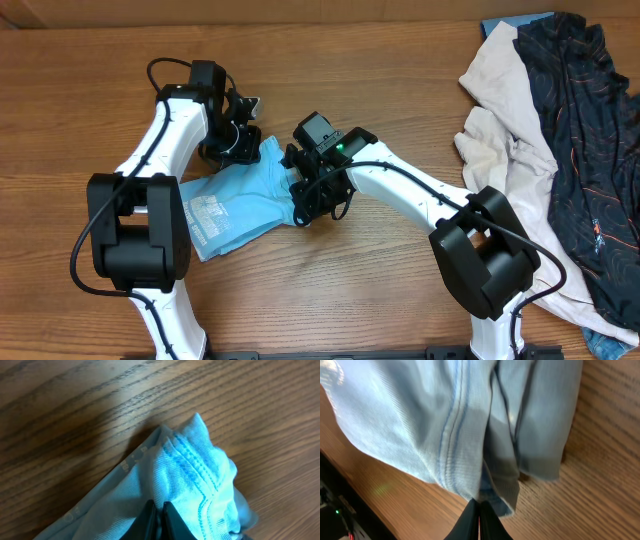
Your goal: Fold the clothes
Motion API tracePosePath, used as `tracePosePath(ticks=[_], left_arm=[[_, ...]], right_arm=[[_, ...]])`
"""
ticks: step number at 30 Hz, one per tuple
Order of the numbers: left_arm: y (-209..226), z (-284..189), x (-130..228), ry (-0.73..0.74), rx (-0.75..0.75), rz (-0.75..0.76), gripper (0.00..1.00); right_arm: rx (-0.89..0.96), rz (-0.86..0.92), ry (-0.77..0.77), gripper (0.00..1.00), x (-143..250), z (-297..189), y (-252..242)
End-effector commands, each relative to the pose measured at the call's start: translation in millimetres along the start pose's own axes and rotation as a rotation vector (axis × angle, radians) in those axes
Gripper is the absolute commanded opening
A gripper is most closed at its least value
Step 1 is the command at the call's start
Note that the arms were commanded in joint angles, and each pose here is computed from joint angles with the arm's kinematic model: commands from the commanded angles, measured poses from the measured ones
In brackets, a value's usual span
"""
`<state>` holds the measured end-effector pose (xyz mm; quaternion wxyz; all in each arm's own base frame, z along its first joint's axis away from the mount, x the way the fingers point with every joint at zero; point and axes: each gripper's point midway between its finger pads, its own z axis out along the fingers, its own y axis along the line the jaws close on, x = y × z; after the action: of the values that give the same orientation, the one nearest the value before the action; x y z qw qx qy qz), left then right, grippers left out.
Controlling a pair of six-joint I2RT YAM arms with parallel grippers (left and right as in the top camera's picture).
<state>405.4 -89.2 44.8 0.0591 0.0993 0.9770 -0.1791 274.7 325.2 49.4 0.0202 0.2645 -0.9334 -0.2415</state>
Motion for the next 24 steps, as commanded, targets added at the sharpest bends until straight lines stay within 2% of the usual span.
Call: tracePosePath(ticks=[1, 7, 13, 24], left_arm=[[13.2, -6.8, -8.6, -0.033, -0.011, -0.082, 0.08], [23.1, -10.6, -10.2, -0.048, -0.014, -0.137, 0.07], [25.4, -13.5, -21.6, -0.098, 0.013, -0.213, 0.08], [19.6, -13.4, -27.0, -0.117, 0.043, -0.204, 0.09]], right_arm=[[-0.012, -0.047, 0.011, 0.04, 5.4, -4.2, 5.9], [0.141, 0.024, 0.001, 0.04, 4.9, -7.6, -21.3], [0.238, 0.015, -0.045, 0.04, -8.6, -26.2, -29.2], [0.277, -0.032, -0.131, 0.04, -31.8, -35.0, -30.9]])
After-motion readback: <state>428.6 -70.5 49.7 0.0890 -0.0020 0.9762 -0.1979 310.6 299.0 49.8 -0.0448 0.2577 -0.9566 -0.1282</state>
